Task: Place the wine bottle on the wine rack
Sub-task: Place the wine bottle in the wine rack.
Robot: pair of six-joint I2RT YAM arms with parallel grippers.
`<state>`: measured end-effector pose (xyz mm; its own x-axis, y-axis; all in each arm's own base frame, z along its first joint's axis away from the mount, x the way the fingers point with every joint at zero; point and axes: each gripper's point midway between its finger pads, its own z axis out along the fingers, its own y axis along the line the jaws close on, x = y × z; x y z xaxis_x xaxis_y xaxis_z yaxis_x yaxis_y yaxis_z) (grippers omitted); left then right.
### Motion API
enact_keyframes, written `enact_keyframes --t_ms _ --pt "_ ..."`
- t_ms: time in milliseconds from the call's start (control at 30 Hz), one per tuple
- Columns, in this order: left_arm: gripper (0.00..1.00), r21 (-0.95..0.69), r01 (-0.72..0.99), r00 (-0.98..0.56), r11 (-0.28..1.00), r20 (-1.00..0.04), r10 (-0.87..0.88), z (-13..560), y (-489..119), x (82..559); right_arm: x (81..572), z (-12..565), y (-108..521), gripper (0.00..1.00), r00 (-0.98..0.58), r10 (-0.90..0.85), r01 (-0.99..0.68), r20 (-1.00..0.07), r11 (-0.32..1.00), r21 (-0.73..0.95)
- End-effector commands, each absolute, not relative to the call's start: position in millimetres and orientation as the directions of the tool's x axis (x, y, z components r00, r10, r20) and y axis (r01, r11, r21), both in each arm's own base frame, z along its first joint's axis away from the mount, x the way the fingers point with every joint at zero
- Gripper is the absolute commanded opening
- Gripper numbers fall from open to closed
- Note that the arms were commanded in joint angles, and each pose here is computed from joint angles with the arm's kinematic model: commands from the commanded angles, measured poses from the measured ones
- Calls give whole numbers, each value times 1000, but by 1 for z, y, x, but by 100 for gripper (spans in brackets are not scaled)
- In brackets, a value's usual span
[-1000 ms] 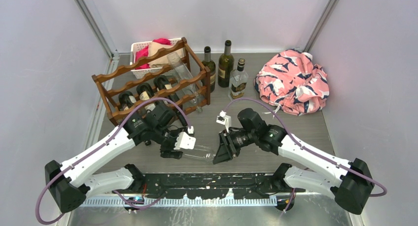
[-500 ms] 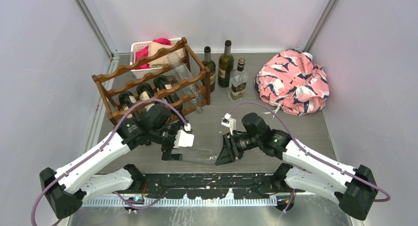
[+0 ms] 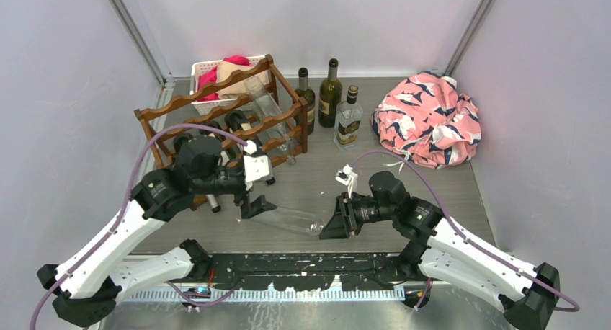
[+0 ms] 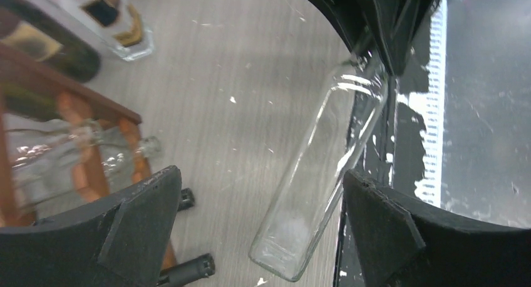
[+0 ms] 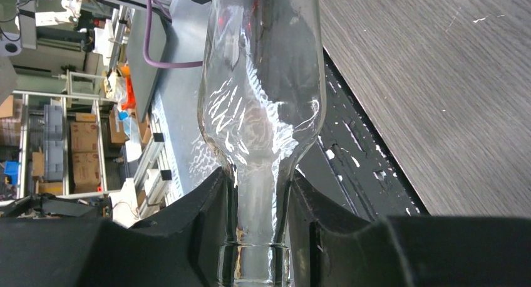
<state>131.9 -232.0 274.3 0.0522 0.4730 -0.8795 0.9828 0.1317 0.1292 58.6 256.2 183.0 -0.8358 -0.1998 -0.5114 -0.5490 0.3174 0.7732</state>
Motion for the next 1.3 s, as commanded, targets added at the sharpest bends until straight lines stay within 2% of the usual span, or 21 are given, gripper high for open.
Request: enact_keyframes --t_ms 0,233,500,767,1267 --pt "100 131 939 14 317 -938 347 334 -230 150 67 221 264 1 -767 -100 -638 -634 219 738" --pt "100 155 828 17 538 -967 254 392 -219 189 84 228 263 1 -716 9 -676 -698 241 696" --pt "99 127 701 -42 701 -975 218 398 -208 255 109 237 262 1 -652 138 -692 -746 294 659" --pt "99 139 630 -21 764 -980 196 393 -191 286 126 253 265 1 -596 246 -704 -764 297 645" --pt "100 146 606 2 782 -983 182 385 -182 291 160 257 275 1 -535 356 -688 -766 343 640"
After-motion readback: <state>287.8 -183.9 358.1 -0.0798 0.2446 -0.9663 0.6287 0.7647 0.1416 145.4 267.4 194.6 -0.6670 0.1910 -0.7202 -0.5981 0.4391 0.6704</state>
